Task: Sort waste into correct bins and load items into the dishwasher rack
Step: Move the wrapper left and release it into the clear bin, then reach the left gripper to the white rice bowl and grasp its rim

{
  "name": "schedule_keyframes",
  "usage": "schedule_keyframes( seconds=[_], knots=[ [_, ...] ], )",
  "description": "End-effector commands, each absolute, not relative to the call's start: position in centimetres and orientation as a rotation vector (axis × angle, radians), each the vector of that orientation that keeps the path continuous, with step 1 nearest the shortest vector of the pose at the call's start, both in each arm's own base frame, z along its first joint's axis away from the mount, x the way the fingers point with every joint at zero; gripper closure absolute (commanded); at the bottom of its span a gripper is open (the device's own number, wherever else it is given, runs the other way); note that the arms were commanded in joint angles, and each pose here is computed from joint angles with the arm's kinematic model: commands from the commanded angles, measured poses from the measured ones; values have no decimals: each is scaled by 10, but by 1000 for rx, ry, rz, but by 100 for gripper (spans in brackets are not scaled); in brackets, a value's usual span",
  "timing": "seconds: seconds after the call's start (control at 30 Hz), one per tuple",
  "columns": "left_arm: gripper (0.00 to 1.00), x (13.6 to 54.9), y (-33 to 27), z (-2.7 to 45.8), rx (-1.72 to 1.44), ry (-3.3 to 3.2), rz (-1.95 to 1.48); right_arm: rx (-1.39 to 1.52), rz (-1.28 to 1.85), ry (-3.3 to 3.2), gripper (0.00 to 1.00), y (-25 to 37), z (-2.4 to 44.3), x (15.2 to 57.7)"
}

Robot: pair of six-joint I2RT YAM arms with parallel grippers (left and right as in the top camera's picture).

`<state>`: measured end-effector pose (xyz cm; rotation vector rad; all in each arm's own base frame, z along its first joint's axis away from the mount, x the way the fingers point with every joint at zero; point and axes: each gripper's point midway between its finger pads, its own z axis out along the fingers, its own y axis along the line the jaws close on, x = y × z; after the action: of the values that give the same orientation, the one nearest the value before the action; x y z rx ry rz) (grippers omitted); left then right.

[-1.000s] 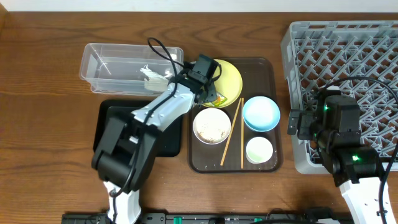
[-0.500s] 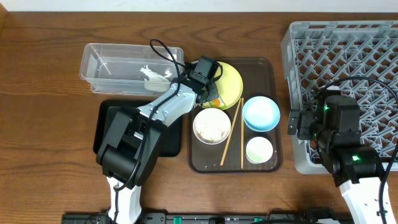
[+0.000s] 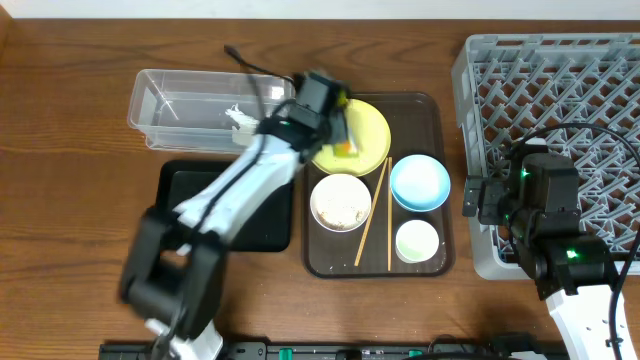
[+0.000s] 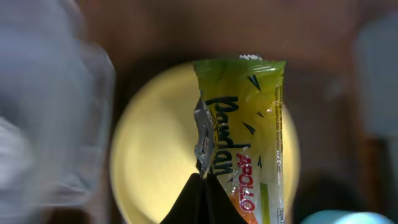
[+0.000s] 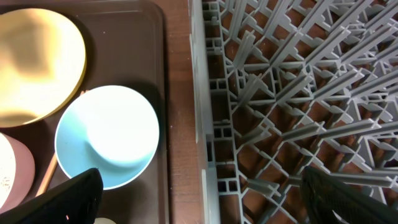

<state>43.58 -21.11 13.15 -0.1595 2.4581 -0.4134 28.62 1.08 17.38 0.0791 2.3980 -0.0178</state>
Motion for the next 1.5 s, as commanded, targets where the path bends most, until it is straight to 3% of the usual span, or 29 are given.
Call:
schedule_keyframes(
  seconds=[0.0, 0.23, 0.3, 0.33, 0.4, 0.53, 0.8, 1.1, 1.47],
  knots=[
    [94, 455, -161, 167, -247, 2359, -357, 65, -13, 2373, 1, 13, 184, 290],
    [92, 474, -76, 156, -483, 2345, -266, 65, -13, 2373, 1, 13, 184, 290],
    [84, 476, -65, 152, -511, 2346, -251, 65, -13, 2373, 1, 13, 184, 290],
    [73, 477, -59, 151, -526, 2344, -245, 65, -13, 2373, 1, 13, 184, 290],
    [61, 479, -50, 150, -546, 2340, -236, 65, -13, 2374, 1, 13, 184, 290],
    [61, 478, -49, 157, -527, 2332, -243, 65, -13, 2374, 1, 13, 184, 290],
    [61, 437, -122, 161, -151, 2484, -396, 65, -13, 2374, 1, 13, 184, 290],
    [60, 348, -222, 114, 254, 2750, -393, 65, -13, 2374, 1, 13, 184, 289],
    [61, 292, -291, 46, 539, 2862, -305, 64, -13, 2376, 1, 13, 183, 289]
  ],
)
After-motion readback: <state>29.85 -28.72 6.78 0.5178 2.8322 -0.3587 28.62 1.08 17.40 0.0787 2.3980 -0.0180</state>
